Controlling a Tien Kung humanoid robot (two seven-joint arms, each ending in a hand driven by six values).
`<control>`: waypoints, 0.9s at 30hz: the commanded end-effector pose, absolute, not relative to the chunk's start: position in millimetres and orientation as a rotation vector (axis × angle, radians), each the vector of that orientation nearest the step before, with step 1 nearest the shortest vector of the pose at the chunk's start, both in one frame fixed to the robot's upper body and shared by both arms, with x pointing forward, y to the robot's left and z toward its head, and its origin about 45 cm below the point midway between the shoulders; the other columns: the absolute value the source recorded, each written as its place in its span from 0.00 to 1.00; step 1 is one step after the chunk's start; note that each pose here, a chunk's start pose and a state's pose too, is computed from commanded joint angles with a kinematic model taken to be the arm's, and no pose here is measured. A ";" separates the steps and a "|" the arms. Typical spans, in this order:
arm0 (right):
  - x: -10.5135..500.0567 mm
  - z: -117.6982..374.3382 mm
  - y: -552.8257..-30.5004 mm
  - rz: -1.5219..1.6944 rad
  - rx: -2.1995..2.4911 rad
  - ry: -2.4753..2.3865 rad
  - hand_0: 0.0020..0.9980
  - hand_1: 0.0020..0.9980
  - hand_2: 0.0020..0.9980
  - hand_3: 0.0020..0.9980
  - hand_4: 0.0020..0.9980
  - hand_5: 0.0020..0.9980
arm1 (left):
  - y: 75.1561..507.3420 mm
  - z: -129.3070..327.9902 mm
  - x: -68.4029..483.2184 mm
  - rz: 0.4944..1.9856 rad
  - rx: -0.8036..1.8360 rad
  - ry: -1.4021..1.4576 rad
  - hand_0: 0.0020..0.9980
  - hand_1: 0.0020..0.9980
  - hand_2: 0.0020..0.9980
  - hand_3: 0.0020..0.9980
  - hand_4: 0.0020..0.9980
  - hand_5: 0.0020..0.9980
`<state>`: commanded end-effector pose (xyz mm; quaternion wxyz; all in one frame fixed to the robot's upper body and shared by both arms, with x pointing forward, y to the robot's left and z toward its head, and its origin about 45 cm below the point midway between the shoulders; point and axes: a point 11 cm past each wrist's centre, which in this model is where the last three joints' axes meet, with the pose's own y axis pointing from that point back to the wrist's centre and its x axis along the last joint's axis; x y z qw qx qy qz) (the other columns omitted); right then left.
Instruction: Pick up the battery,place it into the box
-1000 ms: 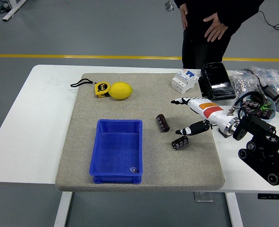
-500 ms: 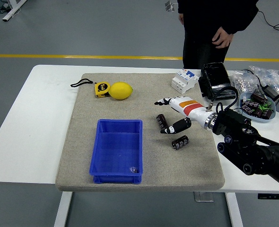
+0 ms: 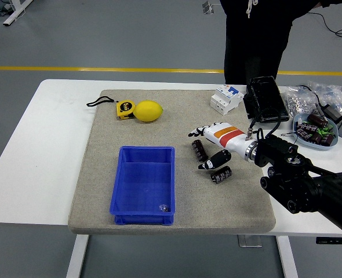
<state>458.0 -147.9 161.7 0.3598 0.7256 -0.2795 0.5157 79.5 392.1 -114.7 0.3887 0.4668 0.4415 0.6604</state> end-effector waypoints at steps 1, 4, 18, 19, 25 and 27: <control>457.9 161.1 -147.1 1.332 1.868 -0.721 0.82 0.76 0.78 0.83 0.98 0.32 | 391.9 -114.5 80.9 1.679 1.186 1.120 0.77 0.72 0.75 0.64 0.71 0.64; 458.4 159.9 -145.9 1.338 1.859 -0.715 0.82 0.76 0.78 0.83 0.98 0.32 | 391.8 -113.9 84.4 1.677 1.183 1.114 0.77 0.72 0.75 0.64 0.71 0.64; 474.2 163.6 -170.4 1.321 1.742 -0.709 0.81 0.75 0.77 0.82 0.94 0.30 | 390.4 -109.8 105.7 1.683 1.157 1.079 0.77 0.73 0.75 0.64 0.71 0.63; 474.6 164.2 -170.4 1.325 1.738 -0.704 0.81 0.75 0.77 0.82 0.94 0.30 | 390.3 -109.6 106.6 1.683 1.155 1.078 0.77 0.73 0.75 0.64 0.71 0.63; 476.4 168.1 -167.8 1.350 1.726 -0.683 0.80 0.74 0.76 0.82 0.93 0.31 | 389.8 -108.7 110.9 1.683 1.151 1.071 0.77 0.73 0.75 0.64 0.71 0.63; 476.7 168.5 -167.6 1.353 1.724 -0.680 0.80 0.74 0.76 0.82 0.93 0.31 | 389.7 -108.5 112.0 1.683 1.150 1.069 0.77 0.73 0.75 0.64 0.71 0.63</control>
